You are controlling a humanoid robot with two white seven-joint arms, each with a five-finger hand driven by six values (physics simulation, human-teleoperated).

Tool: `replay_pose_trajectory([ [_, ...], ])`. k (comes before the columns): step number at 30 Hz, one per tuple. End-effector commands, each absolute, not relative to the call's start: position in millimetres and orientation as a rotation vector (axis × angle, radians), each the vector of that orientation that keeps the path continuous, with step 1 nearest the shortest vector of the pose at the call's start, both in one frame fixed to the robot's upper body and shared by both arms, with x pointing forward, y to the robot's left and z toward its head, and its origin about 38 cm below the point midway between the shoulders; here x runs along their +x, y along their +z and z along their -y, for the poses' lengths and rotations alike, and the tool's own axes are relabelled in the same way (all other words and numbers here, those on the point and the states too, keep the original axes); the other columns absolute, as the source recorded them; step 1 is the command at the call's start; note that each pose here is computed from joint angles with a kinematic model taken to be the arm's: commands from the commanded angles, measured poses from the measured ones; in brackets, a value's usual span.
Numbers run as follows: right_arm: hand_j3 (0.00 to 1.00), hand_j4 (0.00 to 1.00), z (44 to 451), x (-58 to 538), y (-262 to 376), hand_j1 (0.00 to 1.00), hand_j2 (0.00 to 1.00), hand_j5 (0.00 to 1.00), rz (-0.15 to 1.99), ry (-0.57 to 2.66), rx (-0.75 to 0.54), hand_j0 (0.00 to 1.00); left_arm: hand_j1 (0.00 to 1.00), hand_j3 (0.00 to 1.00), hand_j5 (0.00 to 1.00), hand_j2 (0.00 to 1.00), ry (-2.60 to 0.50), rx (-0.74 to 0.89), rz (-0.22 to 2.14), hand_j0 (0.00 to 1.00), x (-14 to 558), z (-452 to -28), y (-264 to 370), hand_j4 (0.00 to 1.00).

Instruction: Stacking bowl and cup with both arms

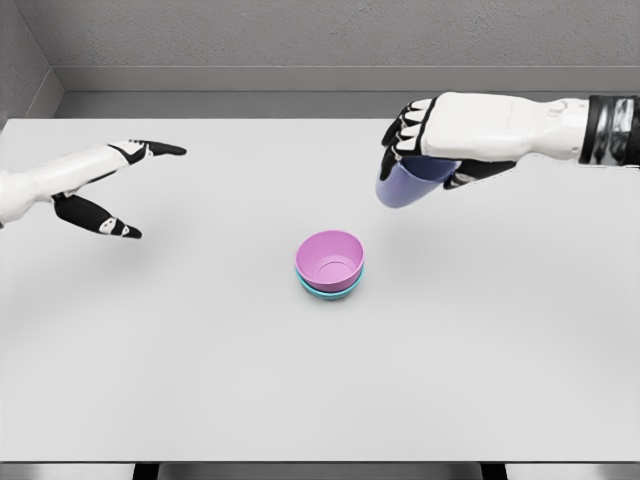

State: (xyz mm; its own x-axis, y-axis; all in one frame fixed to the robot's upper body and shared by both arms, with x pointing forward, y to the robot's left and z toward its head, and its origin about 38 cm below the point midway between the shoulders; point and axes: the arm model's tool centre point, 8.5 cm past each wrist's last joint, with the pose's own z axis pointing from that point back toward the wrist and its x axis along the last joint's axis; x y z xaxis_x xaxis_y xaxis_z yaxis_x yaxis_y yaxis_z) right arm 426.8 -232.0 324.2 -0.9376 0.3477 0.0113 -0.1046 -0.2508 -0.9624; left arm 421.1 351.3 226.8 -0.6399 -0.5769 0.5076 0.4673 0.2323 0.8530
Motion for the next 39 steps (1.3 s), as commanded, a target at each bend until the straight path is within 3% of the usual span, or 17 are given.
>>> replay_pose_trajectory([
  [1,0.66,0.66,225,427,322,0.66,0.66,0.66,1.725,2.263,-0.274,0.66,1.0,1.0,1.0,1.0,-1.537,0.107,1.666,1.0,422,-352,230,1.0],
  [39,0.66,0.66,188,414,323,0.66,0.66,0.66,1.788,2.351,-0.218,0.66,1.0,1.0,1.0,1.0,-1.534,0.091,1.677,1.0,422,-346,228,1.0],
])
